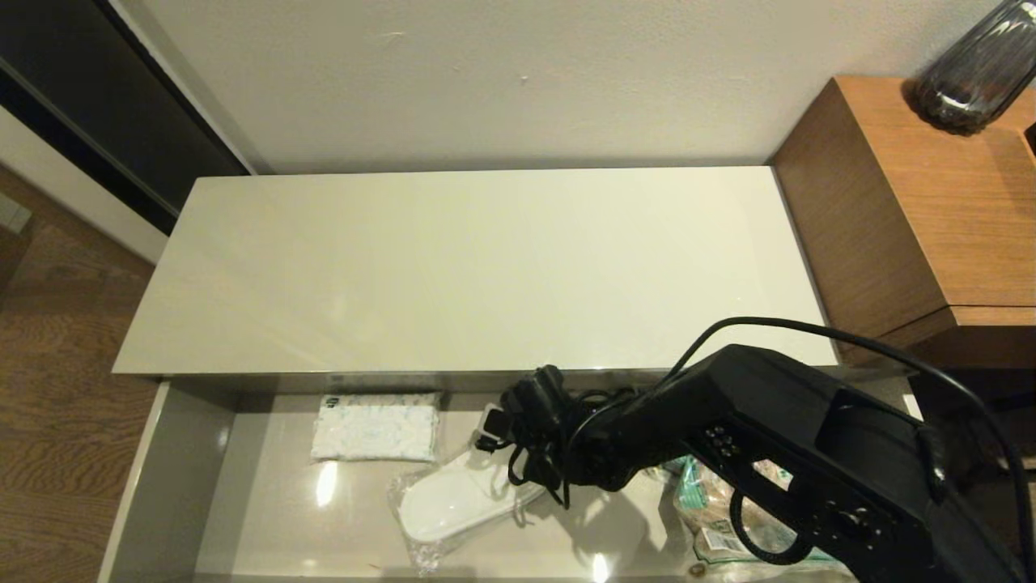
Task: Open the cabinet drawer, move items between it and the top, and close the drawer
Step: Take out the disposable slippers from the drawer
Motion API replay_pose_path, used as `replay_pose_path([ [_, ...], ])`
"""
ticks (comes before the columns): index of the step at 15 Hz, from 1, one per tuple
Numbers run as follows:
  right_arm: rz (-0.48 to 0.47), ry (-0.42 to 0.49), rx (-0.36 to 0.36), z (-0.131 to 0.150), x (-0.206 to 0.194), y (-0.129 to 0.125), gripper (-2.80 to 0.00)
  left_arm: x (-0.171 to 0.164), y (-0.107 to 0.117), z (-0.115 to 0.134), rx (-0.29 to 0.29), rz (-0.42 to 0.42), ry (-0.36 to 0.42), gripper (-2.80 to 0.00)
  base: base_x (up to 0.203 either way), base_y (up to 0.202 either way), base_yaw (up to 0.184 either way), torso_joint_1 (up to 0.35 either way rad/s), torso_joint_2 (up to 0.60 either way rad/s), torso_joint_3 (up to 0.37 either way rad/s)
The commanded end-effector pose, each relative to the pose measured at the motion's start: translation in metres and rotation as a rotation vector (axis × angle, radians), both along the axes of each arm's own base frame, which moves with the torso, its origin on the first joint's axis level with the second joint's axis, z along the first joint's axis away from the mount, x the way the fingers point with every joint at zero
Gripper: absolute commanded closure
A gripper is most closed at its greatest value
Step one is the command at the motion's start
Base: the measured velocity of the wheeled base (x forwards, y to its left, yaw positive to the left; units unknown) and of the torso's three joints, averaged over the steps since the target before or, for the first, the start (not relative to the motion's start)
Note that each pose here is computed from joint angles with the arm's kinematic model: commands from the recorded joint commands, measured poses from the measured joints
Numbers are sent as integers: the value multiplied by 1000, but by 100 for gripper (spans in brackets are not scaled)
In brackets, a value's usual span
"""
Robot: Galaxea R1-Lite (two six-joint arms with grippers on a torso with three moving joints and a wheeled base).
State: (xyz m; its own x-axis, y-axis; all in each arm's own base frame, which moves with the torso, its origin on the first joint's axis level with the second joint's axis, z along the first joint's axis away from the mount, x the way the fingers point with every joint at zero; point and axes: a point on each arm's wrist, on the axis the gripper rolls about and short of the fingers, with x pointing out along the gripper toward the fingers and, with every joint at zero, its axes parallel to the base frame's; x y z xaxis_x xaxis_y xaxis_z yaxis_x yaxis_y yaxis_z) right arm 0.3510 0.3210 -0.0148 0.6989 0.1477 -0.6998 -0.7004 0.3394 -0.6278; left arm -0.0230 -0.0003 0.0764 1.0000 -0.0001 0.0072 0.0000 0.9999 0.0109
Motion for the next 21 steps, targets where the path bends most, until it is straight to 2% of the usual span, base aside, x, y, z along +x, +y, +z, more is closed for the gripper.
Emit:
replay_pose_path([
  [1, -13, -12, 19, 25, -3, -6, 0, 0, 0, 0, 0, 0, 1, 0, 0, 0, 0, 0, 0, 0],
  [9, -61, 90, -31, 48, -52, -53, 0, 0, 0, 0, 0, -1, 1, 0, 0, 0, 0, 0, 0, 0],
  [21, -80, 48, -1, 84, -78, -76, 0, 0, 0, 0, 0, 0, 1, 0, 0, 0, 0, 0, 0, 0],
])
